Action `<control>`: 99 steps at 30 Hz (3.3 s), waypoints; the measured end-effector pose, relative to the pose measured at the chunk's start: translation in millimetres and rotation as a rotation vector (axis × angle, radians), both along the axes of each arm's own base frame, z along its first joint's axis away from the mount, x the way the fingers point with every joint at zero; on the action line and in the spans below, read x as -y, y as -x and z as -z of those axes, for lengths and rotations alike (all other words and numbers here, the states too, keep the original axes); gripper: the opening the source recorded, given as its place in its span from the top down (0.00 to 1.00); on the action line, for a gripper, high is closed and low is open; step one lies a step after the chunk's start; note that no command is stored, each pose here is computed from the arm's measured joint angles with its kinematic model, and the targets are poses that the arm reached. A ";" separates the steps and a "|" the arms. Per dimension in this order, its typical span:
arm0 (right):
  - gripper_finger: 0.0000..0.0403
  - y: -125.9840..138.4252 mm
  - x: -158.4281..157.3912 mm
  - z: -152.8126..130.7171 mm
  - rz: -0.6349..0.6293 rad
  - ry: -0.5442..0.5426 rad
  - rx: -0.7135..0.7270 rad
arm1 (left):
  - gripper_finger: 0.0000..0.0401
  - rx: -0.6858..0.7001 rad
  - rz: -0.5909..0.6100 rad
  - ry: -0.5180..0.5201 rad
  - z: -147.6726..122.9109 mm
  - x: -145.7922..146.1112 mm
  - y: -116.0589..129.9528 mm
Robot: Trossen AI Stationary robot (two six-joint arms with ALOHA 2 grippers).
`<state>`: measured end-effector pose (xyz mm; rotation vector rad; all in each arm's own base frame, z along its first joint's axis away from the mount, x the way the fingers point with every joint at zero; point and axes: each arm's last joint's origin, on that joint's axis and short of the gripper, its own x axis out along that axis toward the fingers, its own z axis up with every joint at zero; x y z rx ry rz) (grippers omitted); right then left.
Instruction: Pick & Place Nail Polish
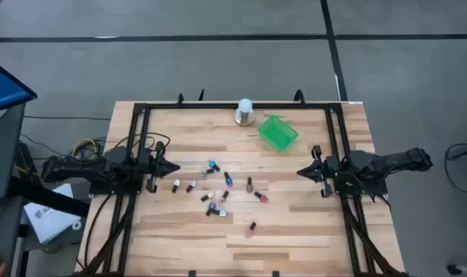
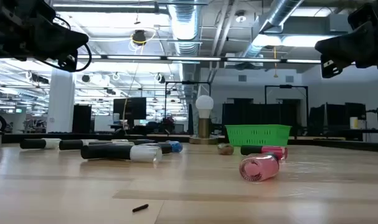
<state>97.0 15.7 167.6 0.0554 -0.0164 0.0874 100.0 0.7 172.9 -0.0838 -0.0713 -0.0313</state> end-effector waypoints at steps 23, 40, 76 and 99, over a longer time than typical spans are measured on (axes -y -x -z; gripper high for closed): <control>1.00 0.0 0.0 0.0 0.001 0.000 0.000 | 0.98 0.000 0.000 0.000 0.0 0.0 0.0; 1.00 0.0 0.0 0.1 0.000 0.000 0.000 | 0.98 0.000 0.000 0.000 0.0 0.0 0.0; 1.00 0.0 0.0 0.1 0.000 0.000 0.000 | 0.98 0.031 0.018 0.186 -3.5 0.1 0.3; 1.00 -0.2 1.1 0.0 0.011 0.000 0.000 | 1.00 0.156 0.129 0.810 -108.1 3.4 -11.4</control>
